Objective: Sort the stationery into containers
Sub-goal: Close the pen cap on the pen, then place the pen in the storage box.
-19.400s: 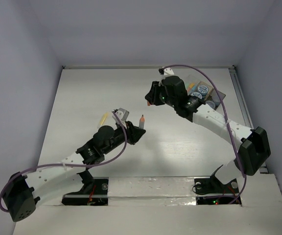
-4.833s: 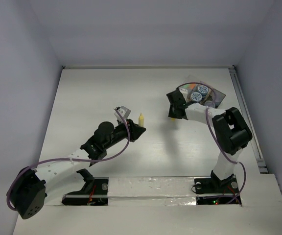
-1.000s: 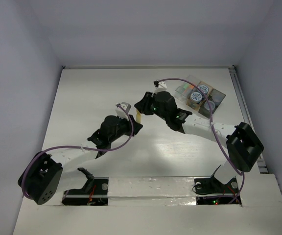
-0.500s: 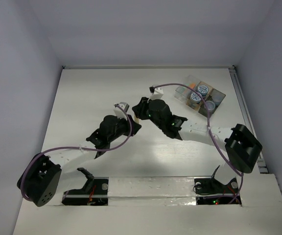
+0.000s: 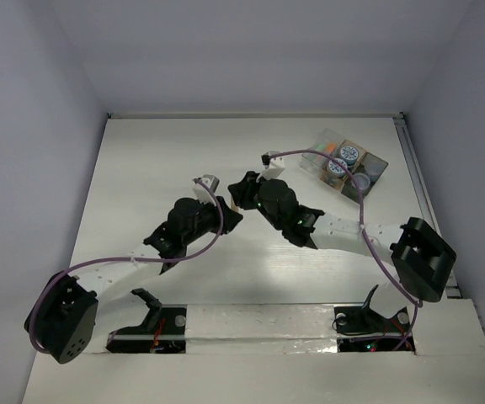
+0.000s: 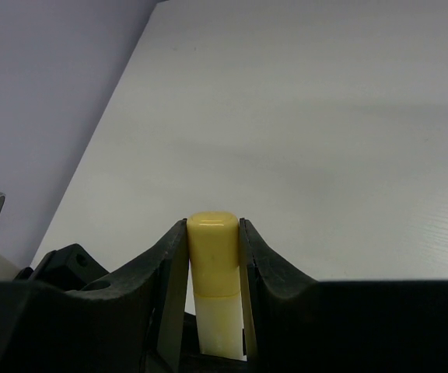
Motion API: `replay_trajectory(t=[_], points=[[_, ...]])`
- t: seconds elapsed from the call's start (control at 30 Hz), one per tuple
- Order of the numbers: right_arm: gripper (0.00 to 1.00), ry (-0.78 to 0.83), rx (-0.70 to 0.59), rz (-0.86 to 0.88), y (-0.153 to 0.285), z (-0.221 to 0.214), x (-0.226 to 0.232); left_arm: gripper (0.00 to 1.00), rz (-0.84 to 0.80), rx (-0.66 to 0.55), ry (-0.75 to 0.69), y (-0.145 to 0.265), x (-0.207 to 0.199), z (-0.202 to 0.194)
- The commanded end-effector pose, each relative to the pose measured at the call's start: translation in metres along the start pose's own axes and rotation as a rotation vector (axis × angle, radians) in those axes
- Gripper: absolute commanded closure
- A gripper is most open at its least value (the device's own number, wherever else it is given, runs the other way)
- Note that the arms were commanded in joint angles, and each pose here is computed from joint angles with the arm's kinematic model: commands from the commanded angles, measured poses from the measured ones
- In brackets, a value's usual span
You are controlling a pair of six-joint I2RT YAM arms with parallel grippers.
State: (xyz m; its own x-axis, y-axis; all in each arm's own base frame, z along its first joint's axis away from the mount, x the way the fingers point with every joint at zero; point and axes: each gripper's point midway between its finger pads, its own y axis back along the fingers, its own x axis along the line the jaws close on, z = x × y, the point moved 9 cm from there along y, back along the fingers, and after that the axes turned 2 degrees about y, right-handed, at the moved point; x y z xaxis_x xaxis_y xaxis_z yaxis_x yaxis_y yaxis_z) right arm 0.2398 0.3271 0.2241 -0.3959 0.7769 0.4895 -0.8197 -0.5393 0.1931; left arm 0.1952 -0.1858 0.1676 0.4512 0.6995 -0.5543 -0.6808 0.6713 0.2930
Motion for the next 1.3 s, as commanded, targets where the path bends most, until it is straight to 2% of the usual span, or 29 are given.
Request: replay_trajectory(t=[0.0, 0.23, 0.43, 0.83, 1.0, 1.13, 1.17, 1.2, 1.23, 1.27], points=[[1.00, 0.022, 0.115, 0.057, 0.017, -0.012, 0.007, 1.00, -0.055, -0.219, -0.020, 0.000, -0.023, 0.053], [1.00, 0.002, 0.284, 0.127, 0.032, -0.045, 0.000, 1.00, -0.061, -0.306, -0.038, 0.008, -0.041, 0.086], [1.00, -0.026, 0.343, 0.076, 0.053, -0.069, -0.022, 1.00, -0.087, -0.426, -0.065, 0.017, -0.069, 0.139], [1.00, -0.098, 0.499, 0.074, 0.087, -0.127, -0.032, 1.00, -0.132, -0.536, -0.108, 0.011, -0.104, 0.199], [1.00, -0.036, 0.385, -0.003, 0.081, -0.097, -0.030, 1.00, -0.171, -0.479, -0.119, 0.006, -0.101, 0.185], [1.00, -0.054, 0.241, -0.046, 0.051, -0.040, -0.040, 0.98, -0.183, -0.338, -0.118, -0.003, -0.084, 0.130], [1.00, -0.063, 0.216, -0.053, 0.043, -0.028, -0.046, 0.93, -0.189, -0.307, -0.118, -0.004, -0.081, 0.118], [1.00, -0.083, 0.146, -0.075, 0.028, 0.002, -0.057, 0.88, -0.213, -0.267, -0.120, -0.004, -0.080, 0.107], [1.00, -0.090, 0.124, -0.079, 0.021, 0.015, -0.063, 0.74, -0.199, -0.222, -0.114, -0.005, -0.070, 0.090], [1.00, -0.090, 0.098, -0.100, 0.012, 0.025, -0.071, 0.65, -0.204, -0.209, -0.106, -0.002, -0.067, 0.084]])
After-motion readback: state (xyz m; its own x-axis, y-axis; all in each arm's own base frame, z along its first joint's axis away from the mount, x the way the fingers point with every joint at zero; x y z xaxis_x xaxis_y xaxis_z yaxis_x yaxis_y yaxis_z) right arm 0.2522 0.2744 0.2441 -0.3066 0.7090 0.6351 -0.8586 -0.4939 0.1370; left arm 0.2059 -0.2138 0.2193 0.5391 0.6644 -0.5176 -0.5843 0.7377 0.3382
